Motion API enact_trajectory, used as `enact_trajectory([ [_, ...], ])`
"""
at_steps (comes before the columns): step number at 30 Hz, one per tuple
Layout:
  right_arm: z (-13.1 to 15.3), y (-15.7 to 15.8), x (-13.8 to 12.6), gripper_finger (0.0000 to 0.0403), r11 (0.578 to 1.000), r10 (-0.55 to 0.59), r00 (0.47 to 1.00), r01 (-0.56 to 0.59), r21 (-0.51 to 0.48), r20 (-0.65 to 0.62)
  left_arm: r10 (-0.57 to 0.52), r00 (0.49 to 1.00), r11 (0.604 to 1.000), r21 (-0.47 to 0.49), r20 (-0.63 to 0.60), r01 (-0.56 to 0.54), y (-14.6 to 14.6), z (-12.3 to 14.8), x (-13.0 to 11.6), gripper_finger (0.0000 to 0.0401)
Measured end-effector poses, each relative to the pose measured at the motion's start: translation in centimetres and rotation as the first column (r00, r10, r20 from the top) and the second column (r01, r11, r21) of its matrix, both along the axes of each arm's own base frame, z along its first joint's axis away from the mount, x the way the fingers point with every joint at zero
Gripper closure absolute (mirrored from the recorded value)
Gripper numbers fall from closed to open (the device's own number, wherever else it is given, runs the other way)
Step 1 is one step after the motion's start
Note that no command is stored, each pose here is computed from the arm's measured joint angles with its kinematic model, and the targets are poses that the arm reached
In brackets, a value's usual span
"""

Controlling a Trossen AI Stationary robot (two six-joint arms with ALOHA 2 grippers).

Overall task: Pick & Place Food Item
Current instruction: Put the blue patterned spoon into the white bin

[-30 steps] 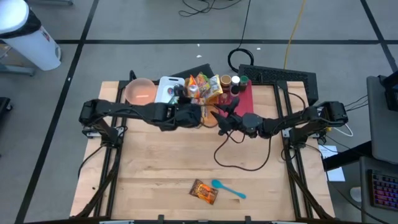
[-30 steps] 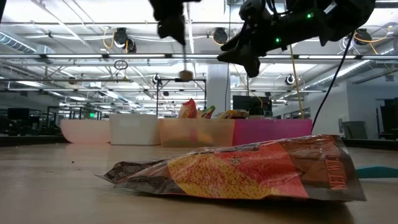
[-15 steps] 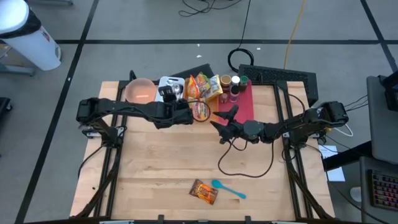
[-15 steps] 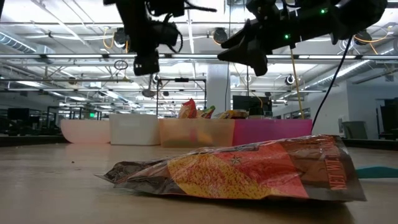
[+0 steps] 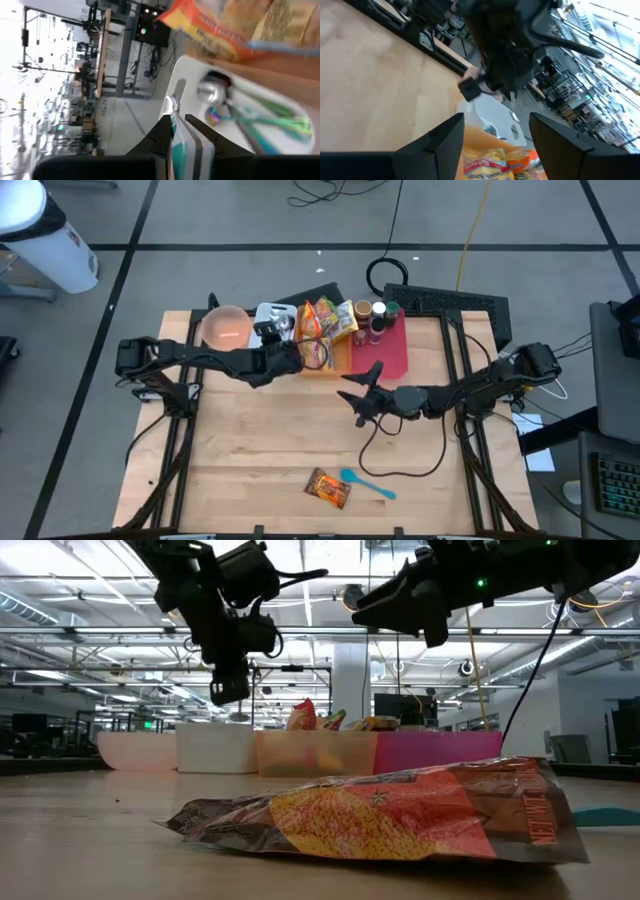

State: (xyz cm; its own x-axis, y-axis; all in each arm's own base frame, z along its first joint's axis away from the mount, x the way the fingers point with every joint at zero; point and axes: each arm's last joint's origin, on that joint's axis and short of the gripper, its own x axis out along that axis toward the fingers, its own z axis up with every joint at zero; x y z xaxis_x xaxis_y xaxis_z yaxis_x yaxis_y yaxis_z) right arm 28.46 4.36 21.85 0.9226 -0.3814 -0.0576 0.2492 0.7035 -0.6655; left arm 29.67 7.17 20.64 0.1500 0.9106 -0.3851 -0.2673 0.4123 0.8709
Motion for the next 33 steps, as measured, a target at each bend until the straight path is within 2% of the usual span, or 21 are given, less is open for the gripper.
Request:
enact_trajectory([
  [9, 0.0, 1.7, -0.3, 0.0184, 0.997, 0.054, 0.998, -0.055, 0.048, 0.017, -0.054, 0.997, 0.996, -0.066, 0.058, 0.057, 1.2, -0.5, 0.1, 0.0363],
  [17, -0.2, 2.7, -0.6, 0.0189, 0.994, 0.088, 0.996, -0.088, 0.071, 0.014, -0.002, 0.994, 0.993, -0.114, 0.106, 0.014, 3.2, -0.9, -0.2, 0.0363],
  [22, -0.2, 3.1, -0.7, 0.0188, 0.993, 0.096, 0.995, -0.097, 0.071, 0.014, 0.036, 0.997, 0.993, -0.113, 0.074, -0.028, 3.9, -2.2, 0.0, 0.0363],
  [33, -0.3, 3.2, -0.7, 0.0191, 0.992, 0.097, 0.995, -0.097, 0.086, 0.003, 0.012, 0.998, 0.994, -0.112, 0.058, -0.005, 4.6, -3.5, 0.8, 0.0363],
])
